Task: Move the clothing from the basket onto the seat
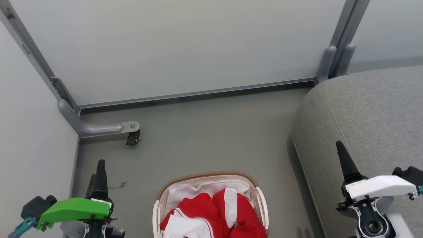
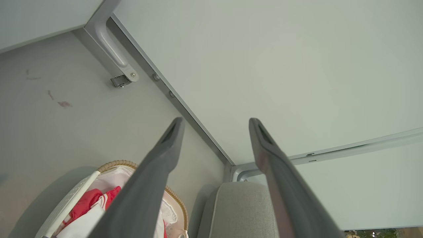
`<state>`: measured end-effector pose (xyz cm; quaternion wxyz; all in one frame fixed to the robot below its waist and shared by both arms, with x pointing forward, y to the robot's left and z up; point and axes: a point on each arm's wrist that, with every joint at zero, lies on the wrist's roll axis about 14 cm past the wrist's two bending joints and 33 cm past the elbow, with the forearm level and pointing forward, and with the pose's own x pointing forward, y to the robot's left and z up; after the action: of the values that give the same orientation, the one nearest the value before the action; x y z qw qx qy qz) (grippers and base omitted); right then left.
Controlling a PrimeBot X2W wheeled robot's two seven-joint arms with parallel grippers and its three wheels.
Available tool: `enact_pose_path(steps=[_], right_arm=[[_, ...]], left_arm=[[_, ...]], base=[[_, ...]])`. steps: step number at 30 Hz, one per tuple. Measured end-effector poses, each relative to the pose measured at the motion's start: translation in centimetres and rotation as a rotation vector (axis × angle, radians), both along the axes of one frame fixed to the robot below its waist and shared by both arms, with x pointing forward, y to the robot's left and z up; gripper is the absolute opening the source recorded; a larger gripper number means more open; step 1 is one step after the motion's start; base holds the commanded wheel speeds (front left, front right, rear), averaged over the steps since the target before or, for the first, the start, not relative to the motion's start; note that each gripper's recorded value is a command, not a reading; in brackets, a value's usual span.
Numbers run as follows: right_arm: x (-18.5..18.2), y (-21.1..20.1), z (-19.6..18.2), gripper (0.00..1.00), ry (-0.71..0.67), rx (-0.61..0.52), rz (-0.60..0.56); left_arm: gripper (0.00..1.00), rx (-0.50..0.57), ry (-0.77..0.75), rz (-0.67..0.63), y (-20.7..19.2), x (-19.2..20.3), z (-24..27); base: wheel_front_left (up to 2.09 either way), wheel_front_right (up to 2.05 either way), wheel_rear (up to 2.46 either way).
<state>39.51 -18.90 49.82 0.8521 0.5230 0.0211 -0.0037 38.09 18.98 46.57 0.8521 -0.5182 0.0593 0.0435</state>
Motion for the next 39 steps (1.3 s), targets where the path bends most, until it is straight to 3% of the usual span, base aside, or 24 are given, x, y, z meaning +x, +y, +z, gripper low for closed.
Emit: enact_pose_path(steps=[23,39], right_arm=[[1.5,1.8,2.2,1.0,-0.093,-0.374,0.05],[1.6,2.8,2.0,1.0,-0.119,-0.568,0.081]], left_arm=[[1.0,0.413,0.027,-0.087,-1.4,0.5,-0.7],[1.0,0.61,0.029,-0.114,-2.0,0.5,-1.1]], base=[[0.0,0.0,0.0],[0.0,0.0,0.0]])
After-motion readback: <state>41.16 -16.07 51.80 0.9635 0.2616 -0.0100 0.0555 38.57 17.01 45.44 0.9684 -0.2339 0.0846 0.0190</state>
